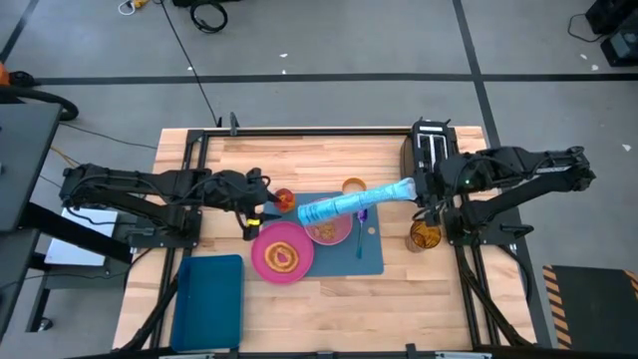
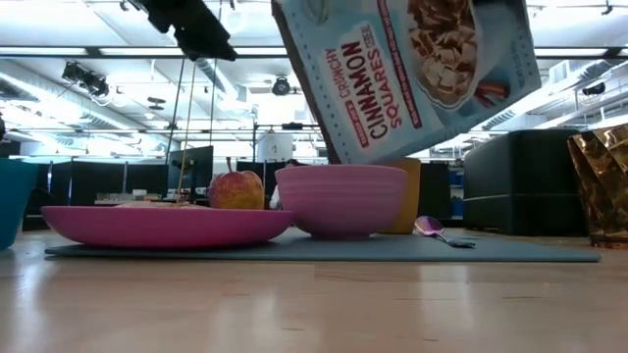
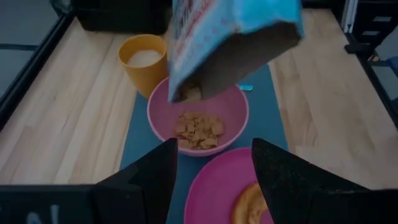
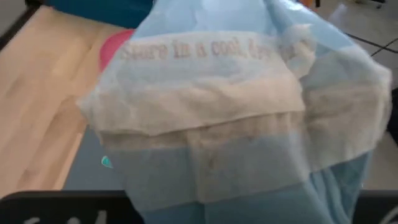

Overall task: Arrange a breakfast setting
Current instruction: Pour the cereal from the blue cereal box into the pink bowl

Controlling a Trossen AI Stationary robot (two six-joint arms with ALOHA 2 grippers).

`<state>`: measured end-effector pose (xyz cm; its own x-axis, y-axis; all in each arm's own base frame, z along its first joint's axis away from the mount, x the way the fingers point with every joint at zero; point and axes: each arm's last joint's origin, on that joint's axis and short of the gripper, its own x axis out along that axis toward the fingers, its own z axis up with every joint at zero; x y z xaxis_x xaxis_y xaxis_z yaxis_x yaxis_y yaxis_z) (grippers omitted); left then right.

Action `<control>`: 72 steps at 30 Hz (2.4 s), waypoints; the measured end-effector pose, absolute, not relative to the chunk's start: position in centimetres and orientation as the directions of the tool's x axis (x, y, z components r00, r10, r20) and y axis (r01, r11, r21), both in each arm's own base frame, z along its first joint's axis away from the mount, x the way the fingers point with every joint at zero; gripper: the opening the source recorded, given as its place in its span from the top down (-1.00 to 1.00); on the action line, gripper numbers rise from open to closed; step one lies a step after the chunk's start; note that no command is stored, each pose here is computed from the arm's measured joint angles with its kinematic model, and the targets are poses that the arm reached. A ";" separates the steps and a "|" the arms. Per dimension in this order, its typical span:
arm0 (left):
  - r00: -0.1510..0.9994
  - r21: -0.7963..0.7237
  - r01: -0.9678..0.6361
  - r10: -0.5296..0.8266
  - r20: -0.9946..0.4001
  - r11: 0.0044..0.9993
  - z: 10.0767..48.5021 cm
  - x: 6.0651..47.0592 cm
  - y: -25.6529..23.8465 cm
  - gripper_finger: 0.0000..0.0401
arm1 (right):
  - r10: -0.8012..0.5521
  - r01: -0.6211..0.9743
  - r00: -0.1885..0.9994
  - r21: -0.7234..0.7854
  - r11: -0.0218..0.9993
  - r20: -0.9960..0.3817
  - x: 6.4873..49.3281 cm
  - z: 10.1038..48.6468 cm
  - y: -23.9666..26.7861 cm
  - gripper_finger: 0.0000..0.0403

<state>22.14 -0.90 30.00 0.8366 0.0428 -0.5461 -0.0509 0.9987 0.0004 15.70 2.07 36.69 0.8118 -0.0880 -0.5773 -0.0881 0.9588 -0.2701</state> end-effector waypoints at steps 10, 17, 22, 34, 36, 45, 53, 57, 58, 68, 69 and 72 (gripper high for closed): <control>0.869 0.018 -0.006 0.014 -0.494 1.000 30.5 22.4 -1.6 -0.07 | -0.076 -0.135 0.792 -0.296 0.946 -0.606 17.1 36.1 2.4 0.40; 0.868 0.018 -0.006 0.014 -0.497 1.000 30.5 22.4 -1.6 -0.07 | -0.116 -0.129 0.773 -0.334 0.934 -0.624 17.7 35.6 2.3 0.40; 0.866 0.018 -0.006 0.014 -0.500 1.000 30.4 22.4 -1.6 -0.07 | -0.078 -0.143 0.792 -0.308 0.941 -0.606 17.6 36.6 2.4 0.40; 0.866 0.028 0.000 0.014 -0.500 1.000 30.4 22.4 -1.6 -0.07 | -0.088 -0.125 0.765 -0.282 0.951 -0.638 17.1 37.1 2.6 0.40; 0.866 0.027 -0.001 0.014 -0.500 1.000 30.4 22.4 -1.6 -0.07 | -0.072 -0.129 0.770 -0.265 0.956 -0.634 17.3 37.1 2.8 0.40; 0.872 0.028 0.000 0.014 -0.489 1.000 30.5 22.5 -1.6 -0.07 | -0.048 -0.142 0.763 -0.240 0.960 -0.644 17.1 37.1 3.2 0.40; 0.895 0.050 0.040 -0.013 -0.446 0.998 31.0 22.6 -2.3 -0.07 | -0.101 -0.090 0.756 -0.255 0.963 -0.647 16.6 37.0 3.2 0.40; 0.897 0.049 0.051 -0.024 -0.442 0.998 31.0 22.6 -2.5 -0.07 | -0.081 -0.106 0.779 -0.259 0.960 -0.621 16.9 37.3 3.4 0.40; 0.897 0.049 0.051 -0.024 -0.442 0.998 31.0 22.6 -2.5 -0.07 | -0.064 -0.132 0.793 -0.274 0.953 -0.605 17.1 37.4 3.5 0.40; 0.898 0.052 0.061 -0.032 -0.438 0.997 31.0 22.6 -2.7 -0.07 | -0.086 -0.135 0.795 -0.313 0.940 -0.601 17.1 37.4 3.6 0.40; 0.899 0.053 0.061 -0.032 -0.436 0.997 31.1 22.6 -2.7 -0.07 | -0.118 -0.107 0.789 -0.323 0.940 -0.603 17.1 37.4 3.5 0.40; 0.901 0.052 0.063 -0.034 -0.431 0.997 31.1 22.6 -2.8 -0.07 | -0.100 -0.126 0.781 -0.312 0.942 -0.616 17.0 37.3 3.4 0.40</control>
